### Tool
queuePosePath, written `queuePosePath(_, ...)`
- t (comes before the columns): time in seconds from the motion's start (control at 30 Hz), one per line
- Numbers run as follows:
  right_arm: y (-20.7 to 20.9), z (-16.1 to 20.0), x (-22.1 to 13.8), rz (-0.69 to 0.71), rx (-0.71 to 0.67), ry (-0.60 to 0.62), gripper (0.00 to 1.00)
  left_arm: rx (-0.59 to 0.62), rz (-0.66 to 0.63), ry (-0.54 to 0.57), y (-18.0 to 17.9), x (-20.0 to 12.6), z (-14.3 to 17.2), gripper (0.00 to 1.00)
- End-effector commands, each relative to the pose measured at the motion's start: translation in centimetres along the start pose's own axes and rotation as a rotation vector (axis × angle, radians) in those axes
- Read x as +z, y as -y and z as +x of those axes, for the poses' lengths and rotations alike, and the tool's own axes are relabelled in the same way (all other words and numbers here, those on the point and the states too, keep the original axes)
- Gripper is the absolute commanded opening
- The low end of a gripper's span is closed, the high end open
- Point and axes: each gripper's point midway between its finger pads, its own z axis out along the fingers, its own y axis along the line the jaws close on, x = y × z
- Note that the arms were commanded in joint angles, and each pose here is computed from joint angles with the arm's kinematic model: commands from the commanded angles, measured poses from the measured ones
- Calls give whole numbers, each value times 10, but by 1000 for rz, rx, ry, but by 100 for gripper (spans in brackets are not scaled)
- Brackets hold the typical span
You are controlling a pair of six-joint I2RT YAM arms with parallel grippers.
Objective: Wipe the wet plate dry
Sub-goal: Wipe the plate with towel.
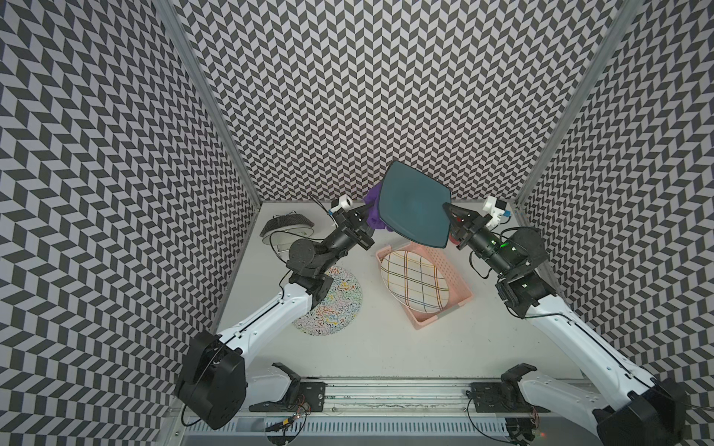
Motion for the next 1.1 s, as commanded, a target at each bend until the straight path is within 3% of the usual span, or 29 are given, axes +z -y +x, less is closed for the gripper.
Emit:
queuePosePath(0.0, -67, 2, 2, -218, -40, 2, 0, 2, 184, -145, 51, 11, 47, 0)
queuePosePath(0.2, -82, -14, 9, -249, -35, 80, 0, -39, 139, -124, 23, 3, 49, 0)
queuePosePath(0.33, -83, 10, 18, -237, -53, -19, 0, -13, 111, -87, 13, -2, 30, 0)
queuePosePath(0.47, -78, 25, 19, -244, -14, -30, 0, 4, 113, -104, 8, 8, 27, 0)
queuePosePath(0.63, -85, 10, 19, -268, -3, 51, 0, 8, 109, -151, 4, 22, 43, 0)
queuePosePath(0.8, -72, -18, 22, -213, -13, 119, 0, 23, 70, -193, 0, 9, 59, 0)
queuePosePath(0.9, -60, -32, 22, -165, -27, 147, 0, 128, -54, -193, -11, -11, 70, 0)
queuePosePath(1.0, -40, -43, 21, -83, -72, 172, 0, 333, -302, -121, -32, -34, 63, 0)
queuePosePath(1.07, -26, -46, 21, -33, -109, 173, 0, 521, -442, -76, -25, -47, 57, 0)
